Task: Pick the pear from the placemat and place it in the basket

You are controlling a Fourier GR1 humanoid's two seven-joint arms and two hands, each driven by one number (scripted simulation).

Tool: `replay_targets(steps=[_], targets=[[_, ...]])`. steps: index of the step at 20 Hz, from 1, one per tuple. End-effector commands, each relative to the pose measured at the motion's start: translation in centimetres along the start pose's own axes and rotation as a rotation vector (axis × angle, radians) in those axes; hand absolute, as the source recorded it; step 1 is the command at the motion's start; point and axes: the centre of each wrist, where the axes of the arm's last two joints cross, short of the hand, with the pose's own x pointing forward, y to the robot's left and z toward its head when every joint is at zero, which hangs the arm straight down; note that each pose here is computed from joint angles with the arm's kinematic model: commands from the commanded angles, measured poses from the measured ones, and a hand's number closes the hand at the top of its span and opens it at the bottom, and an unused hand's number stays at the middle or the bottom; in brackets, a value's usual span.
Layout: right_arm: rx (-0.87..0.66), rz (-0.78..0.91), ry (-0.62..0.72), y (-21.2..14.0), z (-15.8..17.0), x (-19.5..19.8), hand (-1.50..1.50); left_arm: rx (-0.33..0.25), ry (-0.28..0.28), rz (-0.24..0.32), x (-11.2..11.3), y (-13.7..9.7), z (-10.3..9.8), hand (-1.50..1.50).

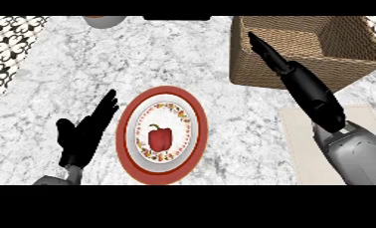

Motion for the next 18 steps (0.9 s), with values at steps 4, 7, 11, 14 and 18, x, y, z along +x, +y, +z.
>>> replay_targets(steps=[4, 7, 11, 14, 18], targets=[[-0.726, -0.002, -0.356, -5.5, 2.5, 3.2, 1.50, 0.257, 0.124, -0.196, -1.4, 6.4, 1.5, 0.00], [-0.958, -0.077, -0.687, -6.7, 2.2, 8.0, 1.50, 0.233, 0.171, -0.183, -2.6, 5.9, 2.0, 0.00], [-1.370, 0.465, -0.227, -10.4, 7.5, -0.2, -1.50, 0.358, 0.211, -0.298, -2.7, 9.0, 3.2, 0.00], [-1.642, 0.534, -0.006, -11.1, 11.2, -3.7, -1.50, 0.404, 0.229, -0.306, -2.8, 10.0, 3.7, 0.00], [-1.814, 0.541, 0.430, -7.7, 17.3, -9.9, -1.50, 0.439, 0.221, -0.328, -2.6, 10.7, 4.1, 0.00]])
